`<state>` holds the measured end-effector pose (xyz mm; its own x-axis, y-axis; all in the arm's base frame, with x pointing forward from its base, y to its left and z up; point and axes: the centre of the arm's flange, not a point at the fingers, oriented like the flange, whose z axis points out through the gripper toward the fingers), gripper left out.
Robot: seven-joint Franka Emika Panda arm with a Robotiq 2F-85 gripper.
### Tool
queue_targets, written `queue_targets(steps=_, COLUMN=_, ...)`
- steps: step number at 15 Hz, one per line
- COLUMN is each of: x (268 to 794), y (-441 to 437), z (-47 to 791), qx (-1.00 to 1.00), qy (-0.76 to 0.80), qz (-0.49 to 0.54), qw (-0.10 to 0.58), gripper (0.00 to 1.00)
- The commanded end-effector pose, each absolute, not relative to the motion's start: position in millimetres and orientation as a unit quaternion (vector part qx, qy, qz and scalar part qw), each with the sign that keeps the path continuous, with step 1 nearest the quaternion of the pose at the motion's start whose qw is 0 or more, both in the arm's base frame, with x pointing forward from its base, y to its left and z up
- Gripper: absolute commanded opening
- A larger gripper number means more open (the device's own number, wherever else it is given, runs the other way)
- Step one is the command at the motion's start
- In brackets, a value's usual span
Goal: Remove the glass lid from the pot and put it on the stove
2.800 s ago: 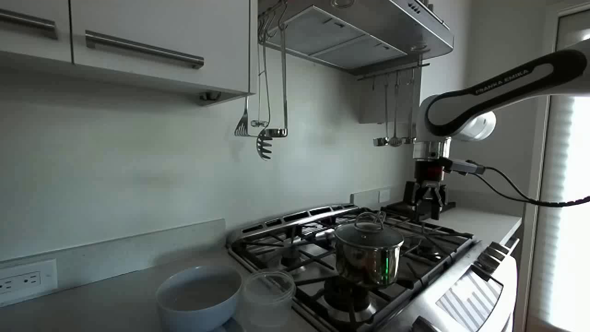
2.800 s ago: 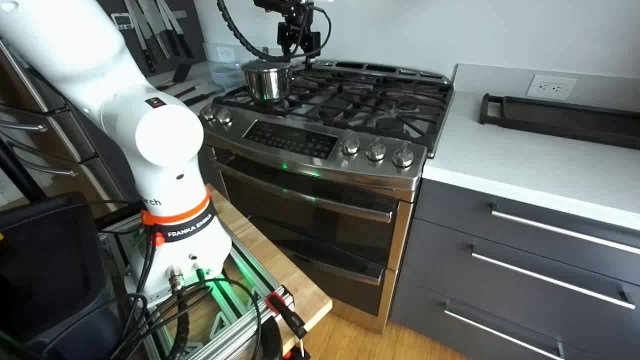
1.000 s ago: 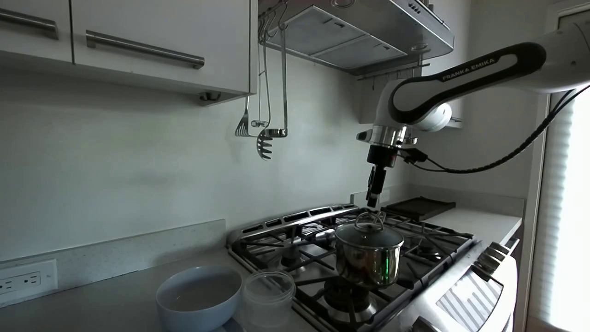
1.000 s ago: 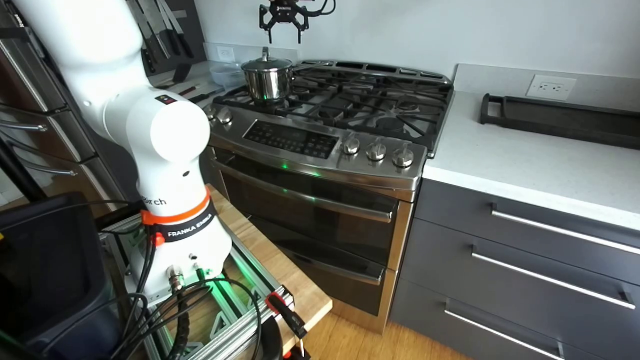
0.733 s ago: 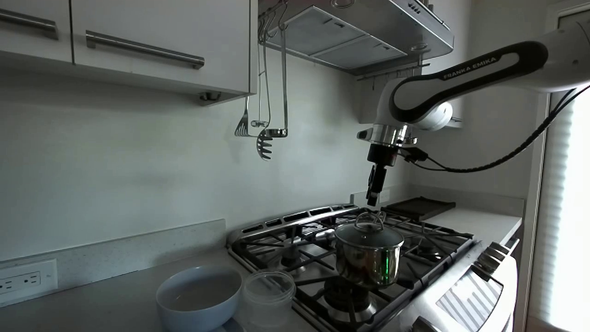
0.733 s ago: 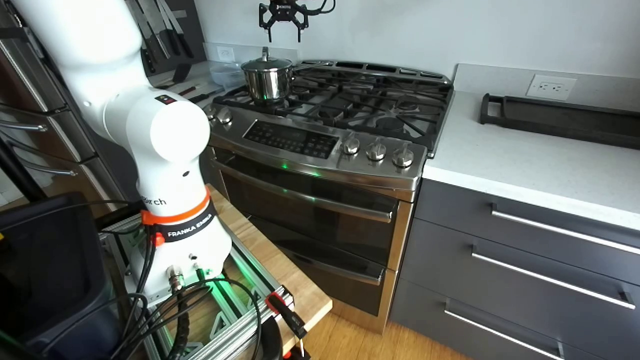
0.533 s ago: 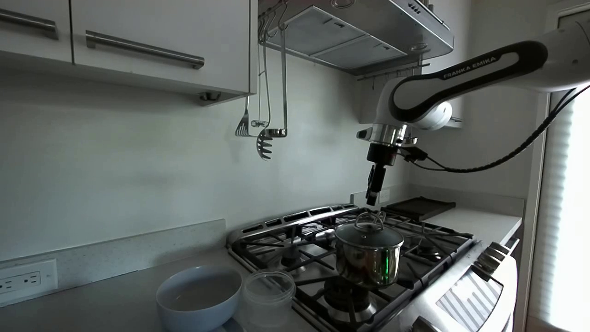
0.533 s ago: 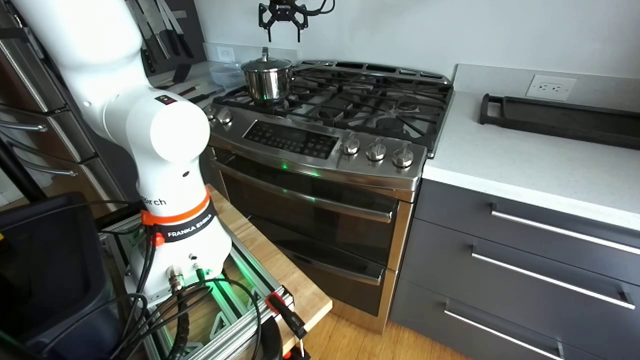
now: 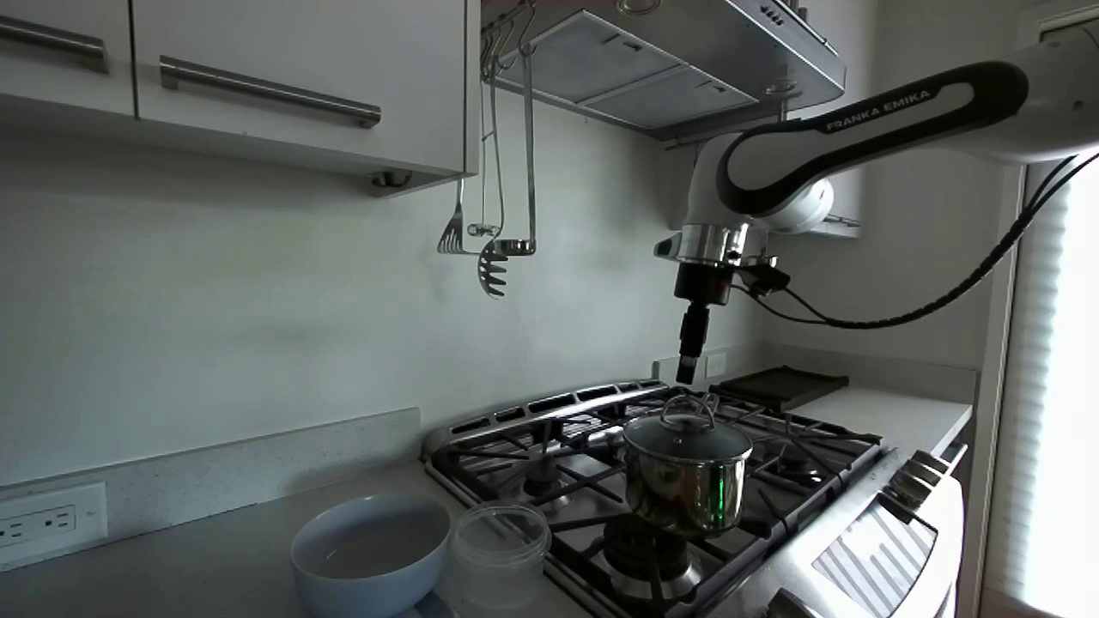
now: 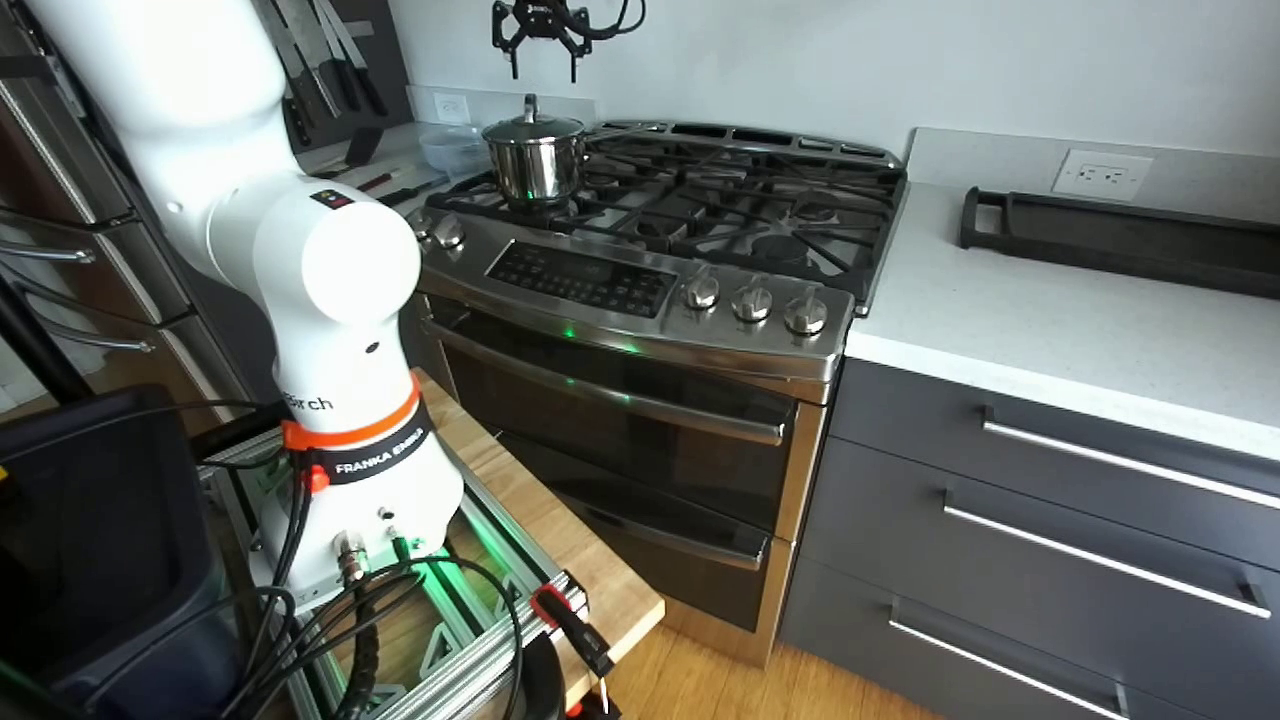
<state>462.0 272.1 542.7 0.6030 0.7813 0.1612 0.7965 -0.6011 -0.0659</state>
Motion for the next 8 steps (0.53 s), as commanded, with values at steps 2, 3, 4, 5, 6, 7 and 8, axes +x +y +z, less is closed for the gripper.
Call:
queue_targets(steps=2, x=464.1, y=286.0, z=528.6, qx=-0.902, qy=-0.426, qz=-0.036, qw=0.063, gripper=1.00)
queue_targets(steps=3, x=465.2, y=287.3, z=524.7, qx=-0.901, qy=-0.427, qz=-0.035, qw=0.066, gripper=1.00)
queue_targets(steps=4, x=466.1, y=287.8, z=519.3, qx=-0.902, qy=-0.427, qz=-0.032, qw=0.060, gripper=0.96)
queue_targets(steps=5, x=467.0, y=289.0, z=515.7, qx=-0.900, qy=-0.430, qz=-0.030, qw=0.063, gripper=0.81)
queue_targets(steps=6, x=468.1, y=290.0, z=512.3, qx=-0.900, qy=-0.430, qz=-0.026, qw=0.066, gripper=0.72)
queue_targets(steps=7, x=468.7, y=290.8, z=509.1, qx=-0.900, qy=-0.430, qz=-0.023, qw=0.067, gripper=0.70)
queue_targets(steps=8, x=469.0, y=291.3, z=506.9, qx=-0.900, qy=-0.430, qz=-0.020, qw=0.068, gripper=0.63)
